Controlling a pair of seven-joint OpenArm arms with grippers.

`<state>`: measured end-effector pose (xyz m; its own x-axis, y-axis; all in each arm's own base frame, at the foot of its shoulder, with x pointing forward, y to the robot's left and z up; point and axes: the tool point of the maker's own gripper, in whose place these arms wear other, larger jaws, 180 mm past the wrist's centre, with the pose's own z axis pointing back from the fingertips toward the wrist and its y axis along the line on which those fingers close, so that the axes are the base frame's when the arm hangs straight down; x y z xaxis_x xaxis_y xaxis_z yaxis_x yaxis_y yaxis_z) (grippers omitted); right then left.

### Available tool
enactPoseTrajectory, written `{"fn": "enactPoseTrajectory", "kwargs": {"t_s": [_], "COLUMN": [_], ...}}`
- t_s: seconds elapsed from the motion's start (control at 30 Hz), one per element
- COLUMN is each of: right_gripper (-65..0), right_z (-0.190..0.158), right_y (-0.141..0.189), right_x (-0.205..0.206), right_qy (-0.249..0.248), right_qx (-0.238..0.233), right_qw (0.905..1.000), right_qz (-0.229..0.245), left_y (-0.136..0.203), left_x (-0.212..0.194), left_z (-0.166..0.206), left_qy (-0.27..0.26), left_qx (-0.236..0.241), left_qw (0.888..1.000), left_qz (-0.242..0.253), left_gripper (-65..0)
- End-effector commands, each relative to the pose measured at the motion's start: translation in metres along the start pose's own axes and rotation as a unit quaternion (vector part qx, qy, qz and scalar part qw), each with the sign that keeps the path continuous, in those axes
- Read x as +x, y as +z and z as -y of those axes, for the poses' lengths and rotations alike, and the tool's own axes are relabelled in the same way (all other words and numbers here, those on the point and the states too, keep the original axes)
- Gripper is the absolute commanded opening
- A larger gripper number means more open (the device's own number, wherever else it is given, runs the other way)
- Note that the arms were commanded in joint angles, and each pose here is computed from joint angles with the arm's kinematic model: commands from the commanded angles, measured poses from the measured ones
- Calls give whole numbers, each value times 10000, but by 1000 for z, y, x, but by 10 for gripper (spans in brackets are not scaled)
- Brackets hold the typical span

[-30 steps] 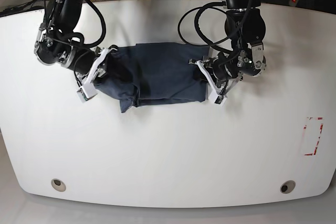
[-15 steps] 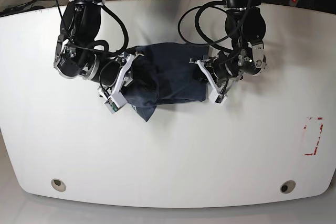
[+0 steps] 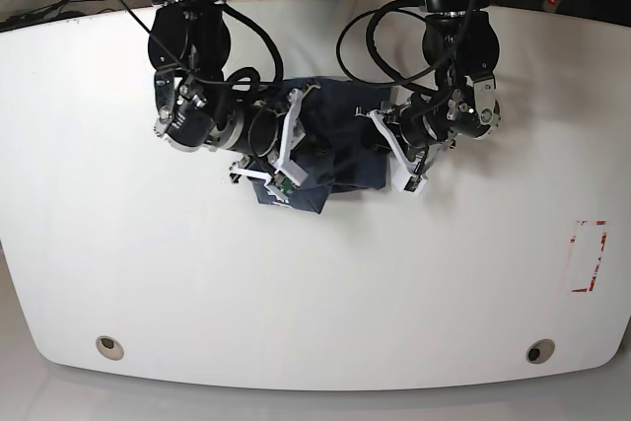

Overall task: Fold the T-shirt properly
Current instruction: 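Fold the bundle over with the right gripper toward the left gripper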

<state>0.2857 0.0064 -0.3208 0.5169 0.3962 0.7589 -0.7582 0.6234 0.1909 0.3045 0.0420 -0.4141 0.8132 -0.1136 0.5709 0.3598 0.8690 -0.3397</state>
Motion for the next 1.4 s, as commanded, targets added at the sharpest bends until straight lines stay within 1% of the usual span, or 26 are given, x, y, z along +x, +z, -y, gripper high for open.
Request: {"fn": "enactPoseTrajectory", "kwargs": {"t_s": [0.0, 0.03, 0.07, 0.1, 0.13, 0.17, 0.23, 0.27, 0.3, 0.37, 0.43, 0.6, 0.67, 0.77, 0.87, 0.93, 1.0, 1.1, 1.23, 1.27, 1.33, 1.37], "right_gripper": [-485, -412, -354, -312, -241, -192, -111, -82, -71, -68, -68, -68, -68, -68, -68, -68, -68, -68, -68, -68, -68, -68], "right_z": [-1, 0, -1, -1, -1, -1, -5, -8, -10, -21, -25, -27, -26, -31, -34, -35, -37, -34, -21, -14, -1, 6], "right_y": [-1, -2, -4, -5, -4, -4, -3, -3, -4, -7, -8, -8, -6, -2, -3, -3, -3, 2, 17, 25, 39, 48], "right_x": [21, 23, 23, 23, 24, 25, 29, 31, 31, 34, 34, 34, 35, 45, 48, 48, 45, 46, 47, 48, 48, 50], "right_qy": [337, 462, 542, 605, 722, 821, 1006, 1115, 1173, 1403, 1489, 1555, 1590, 1645, 1643, 1651, 1567, 1355, 770, 510, 236, 59], "right_qx": [-147, -239, -293, -333, -419, -483, -546, -560, -566, -488, -437, -403, -418, -412, -368, -364, -301, -250, -161, -143, -192, -199], "right_qw": [9992, 9986, 9981, 9976, 9965, 9954, 9933, 9921, 9914, 9887, 9877, 9868, 9862, 9855, 9856, 9855, 9870, 9899, 9941, 9940, 9925, 9903], "right_qz": [159, 99, 25, -17, -74, -113, -131, -146, -160, -187, -209, -207, -186, 61, 165, 172, 189, 342, 744, 954, 1185, 1376], "left_y": [1, 1, 1, 1, 1, 1, 1, 1, 1, 1, 2, 3, 7, 19, 28, 41, 56, 73, 94, 102, 110, 114], "left_x": [-8, -7, -7, -7, -7, -7, -7, -7, -7, -7, -6, 4, 8, 20, 30, 39, 46, 51, 58, 59, 54, 52], "left_z": [-2, -2, -2, -2, -2, -2, -2, -2, -3, -3, -3, 5, 1, -14, -21, -31, -46, -61, -78, -87, -100, -106], "left_qy": [-61, -59, -62, -62, -62, -62, -62, -62, -56, -46, -53, 120, 320, 792, 1095, 1144, 1178, 1167, 1099, 1054, 1031, 1003], "left_qx": [72, 78, 81, 81, 81, 81, 81, 81, 85, 83, 87, -191, -244, -301, -403, -380, -346, -338, -359, -279, -119, -36], "left_qw": [9997, 9997, 9997, 9997, 9997, 9997, 9997, 9997, 9997, 9997, 9998, 9997, 9989, 9944, 9884, 9852, 9817, 9792, 9764, 9768, 9780, 9789], "left_qz": [-226, -218, -212, -212, -212, -212, -212, -212, -210, -204, -191, 58, 220, 636, 973, 1219, 1452, 1627, 1825, 1845, 1810, 1782], "left_gripper": [-529, -529, -529, -529, -529, -529, -529, -529, -529, -529, -529, -529, -529, -529, -529, -529, -529, -529, -529, -529, -529, -529]}}
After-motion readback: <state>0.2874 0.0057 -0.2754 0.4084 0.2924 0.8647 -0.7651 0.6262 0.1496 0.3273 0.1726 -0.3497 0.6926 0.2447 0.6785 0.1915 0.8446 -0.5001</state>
